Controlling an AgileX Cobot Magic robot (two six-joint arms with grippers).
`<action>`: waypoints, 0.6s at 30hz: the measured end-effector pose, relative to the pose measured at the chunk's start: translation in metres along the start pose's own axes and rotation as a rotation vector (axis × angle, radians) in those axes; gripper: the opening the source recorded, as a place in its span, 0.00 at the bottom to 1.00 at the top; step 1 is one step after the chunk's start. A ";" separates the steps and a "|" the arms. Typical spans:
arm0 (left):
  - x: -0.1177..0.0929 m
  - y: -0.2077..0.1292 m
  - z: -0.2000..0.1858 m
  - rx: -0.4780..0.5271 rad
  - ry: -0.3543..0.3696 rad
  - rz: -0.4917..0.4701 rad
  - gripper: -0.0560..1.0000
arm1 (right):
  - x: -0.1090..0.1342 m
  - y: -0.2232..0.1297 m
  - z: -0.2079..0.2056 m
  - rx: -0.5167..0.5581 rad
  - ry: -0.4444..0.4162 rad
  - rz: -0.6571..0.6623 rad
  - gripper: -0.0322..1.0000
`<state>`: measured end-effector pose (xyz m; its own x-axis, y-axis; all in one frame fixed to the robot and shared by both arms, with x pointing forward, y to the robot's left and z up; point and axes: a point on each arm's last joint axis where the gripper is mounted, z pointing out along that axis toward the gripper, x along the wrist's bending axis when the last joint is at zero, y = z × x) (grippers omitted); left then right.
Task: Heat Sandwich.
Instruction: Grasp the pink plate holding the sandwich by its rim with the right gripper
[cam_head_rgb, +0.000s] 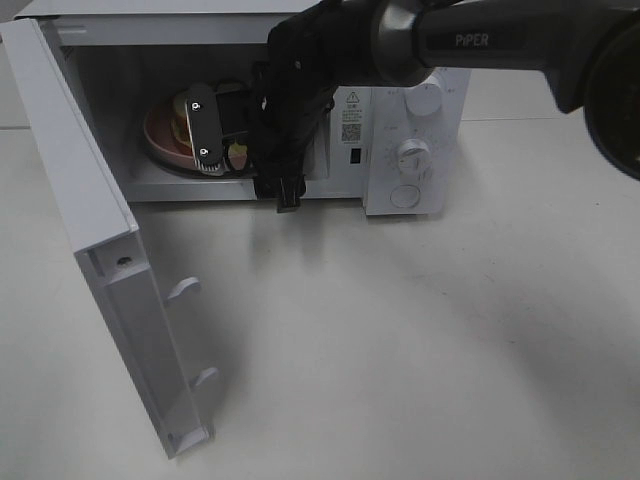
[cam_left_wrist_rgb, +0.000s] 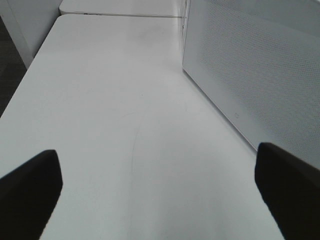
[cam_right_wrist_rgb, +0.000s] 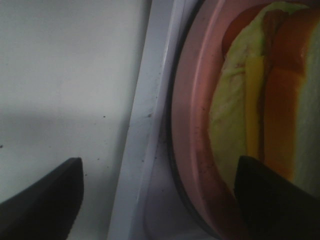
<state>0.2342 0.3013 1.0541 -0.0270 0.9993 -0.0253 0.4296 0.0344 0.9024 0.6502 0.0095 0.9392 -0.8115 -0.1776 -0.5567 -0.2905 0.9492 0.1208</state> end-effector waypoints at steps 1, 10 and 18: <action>0.000 0.000 0.000 0.000 0.000 0.000 0.99 | -0.001 0.000 0.002 0.004 -0.001 0.008 0.80; 0.000 0.000 0.000 0.000 0.000 0.000 0.99 | -0.024 0.005 0.012 0.034 -0.064 0.075 0.78; 0.000 0.000 0.000 0.000 0.000 0.000 0.99 | -0.023 0.008 0.030 0.023 -0.059 0.092 0.78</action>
<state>0.2342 0.3013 1.0541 -0.0270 0.9993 -0.0253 0.4296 0.0344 0.9024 0.6818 0.0289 0.9281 -0.8029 -0.0744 -0.5915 -0.2036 0.9667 0.1548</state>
